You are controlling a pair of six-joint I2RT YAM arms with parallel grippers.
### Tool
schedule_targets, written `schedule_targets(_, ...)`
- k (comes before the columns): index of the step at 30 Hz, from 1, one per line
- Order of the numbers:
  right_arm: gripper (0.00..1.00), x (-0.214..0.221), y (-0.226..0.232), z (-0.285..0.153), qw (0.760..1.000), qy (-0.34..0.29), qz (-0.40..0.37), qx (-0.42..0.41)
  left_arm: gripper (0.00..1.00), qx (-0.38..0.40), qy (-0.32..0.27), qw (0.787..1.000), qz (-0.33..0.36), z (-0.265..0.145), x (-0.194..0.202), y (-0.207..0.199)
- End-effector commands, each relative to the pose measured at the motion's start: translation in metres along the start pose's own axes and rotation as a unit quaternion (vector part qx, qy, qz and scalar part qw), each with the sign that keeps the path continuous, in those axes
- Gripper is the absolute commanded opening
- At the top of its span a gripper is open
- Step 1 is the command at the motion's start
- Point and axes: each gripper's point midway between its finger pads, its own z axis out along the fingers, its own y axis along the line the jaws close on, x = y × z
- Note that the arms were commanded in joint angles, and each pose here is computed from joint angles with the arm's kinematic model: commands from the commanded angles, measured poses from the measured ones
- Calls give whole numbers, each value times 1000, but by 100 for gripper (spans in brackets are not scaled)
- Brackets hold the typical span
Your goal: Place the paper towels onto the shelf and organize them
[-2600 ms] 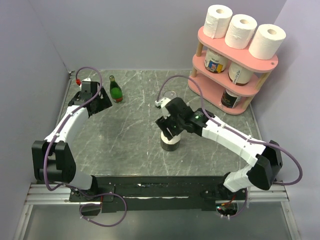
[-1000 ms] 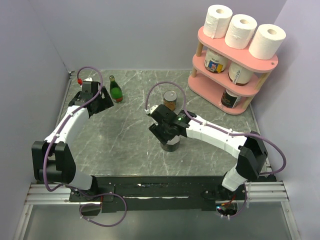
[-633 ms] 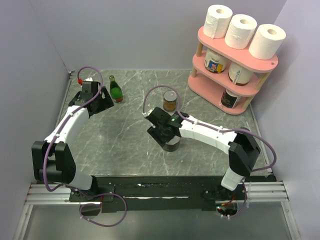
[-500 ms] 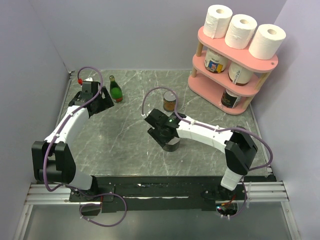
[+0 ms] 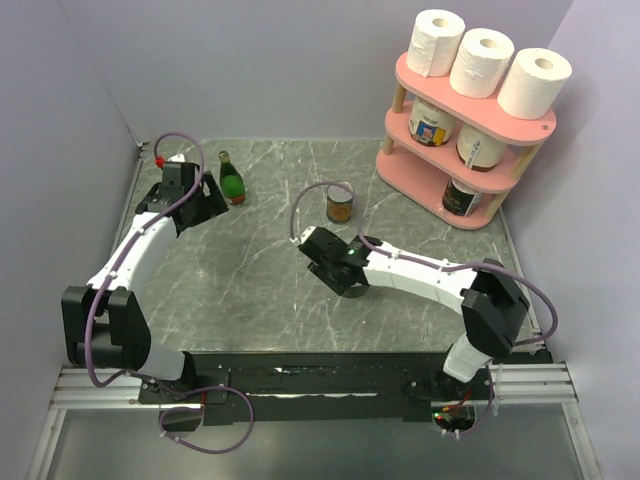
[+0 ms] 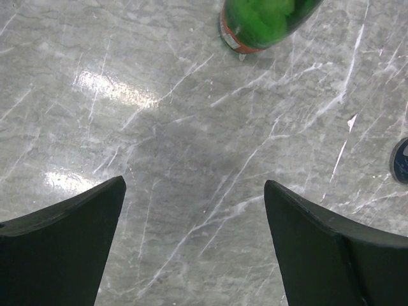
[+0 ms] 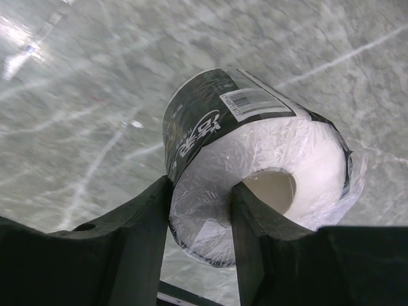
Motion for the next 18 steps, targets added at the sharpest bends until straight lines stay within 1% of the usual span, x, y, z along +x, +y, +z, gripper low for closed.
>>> schedule_targets(1,44,1,-46,-20,999,-35,0,40,96,19,-28,999,-1,-11,-12,-7)
schedule_targets(2,44,-1,-55,-23,998,-43,-13,46,97,20,-28,999,-1,-12,-13,-8)
schedule_targets(3,44,-1,-70,-26,997,-47,-7,61,97,22,-27,999,-1,-11,-12,-8)
schedule_targets(4,44,-5,-82,-33,995,-62,-6,73,96,22,-27,999,-1,-12,-13,-9)
schedule_targets(6,43,-22,-105,-38,989,-104,-30,102,96,24,-26,999,-1,-12,-13,-9)
schedule_targets(7,43,-16,-126,-35,986,-108,-24,129,97,24,-26,999,-1,-12,-14,-10)
schedule_targets(8,43,-22,-141,-36,980,-123,-40,148,96,27,-28,999,-3,-14,-15,-11)
schedule_targets(9,43,-32,-157,-39,974,-150,-28,169,96,31,-27,999,-5,-15,-14,-12)
schedule_targets(10,43,-31,-177,-39,971,-153,-16,182,96,36,-30,999,-4,-18,-15,-14)
schedule_targets(11,43,-34,-190,-41,968,-157,-29,193,96,41,-36,998,-6,-22,-17,-15)
schedule_targets(12,43,-47,-204,-47,960,-182,-27,210,96,43,-38,998,-6,-23,-17,-15)
schedule_targets(13,45,-47,-219,-43,958,-177,-27,222,96,46,-42,998,-7,-24,-18,-16)
schedule_targets(14,45,-50,-230,-43,955,-174,-48,235,96,49,-44,998,-8,-26,-19,-17)
schedule_targets(15,45,-65,-245,-50,947,-192,-43,255,96,51,-45,998,-8,-27,-21,-18)
schedule_targets(18,46,-71,-278,-24,947,-171,-37,271,96,57,-41,997,-9,-28,-20,-20)
